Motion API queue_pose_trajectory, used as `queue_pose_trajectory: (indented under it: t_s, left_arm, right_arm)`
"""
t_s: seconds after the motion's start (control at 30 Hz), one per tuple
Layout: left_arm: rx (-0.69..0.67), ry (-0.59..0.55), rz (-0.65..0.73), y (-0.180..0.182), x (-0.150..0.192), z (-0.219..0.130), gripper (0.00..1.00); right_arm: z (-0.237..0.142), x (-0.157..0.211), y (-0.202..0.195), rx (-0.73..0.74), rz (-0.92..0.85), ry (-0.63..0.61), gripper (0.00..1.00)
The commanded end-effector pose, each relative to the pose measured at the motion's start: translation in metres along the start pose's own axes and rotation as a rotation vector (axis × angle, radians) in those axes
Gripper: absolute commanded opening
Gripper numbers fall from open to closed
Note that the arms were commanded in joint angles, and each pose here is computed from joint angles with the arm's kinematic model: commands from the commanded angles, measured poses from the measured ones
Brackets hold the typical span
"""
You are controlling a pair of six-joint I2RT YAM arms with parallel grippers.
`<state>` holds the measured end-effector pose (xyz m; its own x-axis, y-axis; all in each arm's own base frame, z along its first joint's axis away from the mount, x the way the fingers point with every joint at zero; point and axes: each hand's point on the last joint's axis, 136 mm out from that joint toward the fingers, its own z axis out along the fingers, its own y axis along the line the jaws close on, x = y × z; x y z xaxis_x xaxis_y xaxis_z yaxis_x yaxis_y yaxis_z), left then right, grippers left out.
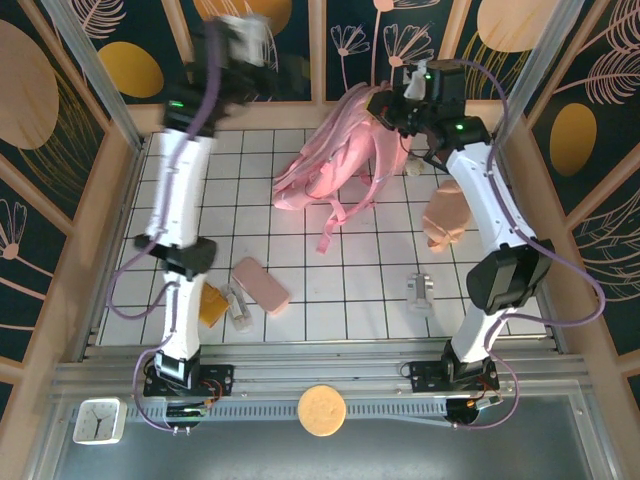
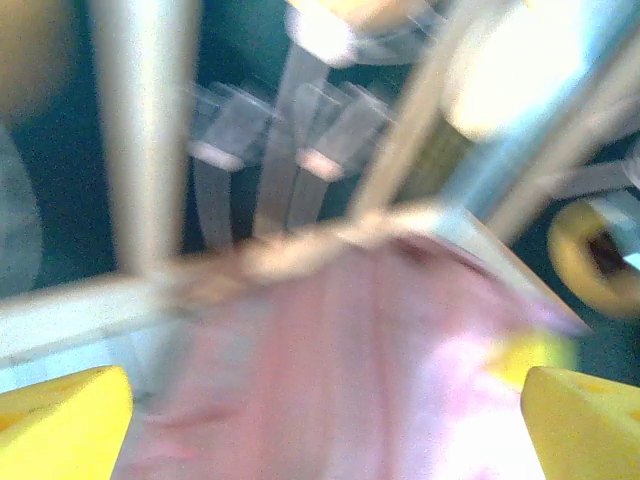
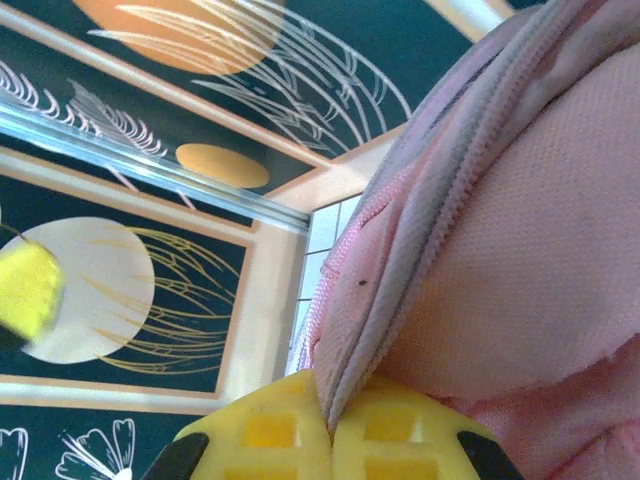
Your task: Pack the student bag
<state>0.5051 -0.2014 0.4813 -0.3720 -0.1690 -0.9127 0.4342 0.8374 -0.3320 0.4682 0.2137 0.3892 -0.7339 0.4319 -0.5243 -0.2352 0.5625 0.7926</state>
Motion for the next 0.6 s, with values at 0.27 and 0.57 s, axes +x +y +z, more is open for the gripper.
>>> queue_pose_trajectory:
  t_s: [0.27, 0.57]
  left_arm:
    - [-0.355, -0.259, 0.078, 0.047, -0.080, -0.116, 0.99]
    - [-0.271, -0.902, 0.299, -0.040, -0.208, -0.306, 0.99]
  right_arm:
    - [-0.036, -0.019, 0.058, -0.159, -0.137, -0.088, 0.00]
    - [-0.038, -0.026, 0.070, -0.172, -0.158, -0.088, 0.00]
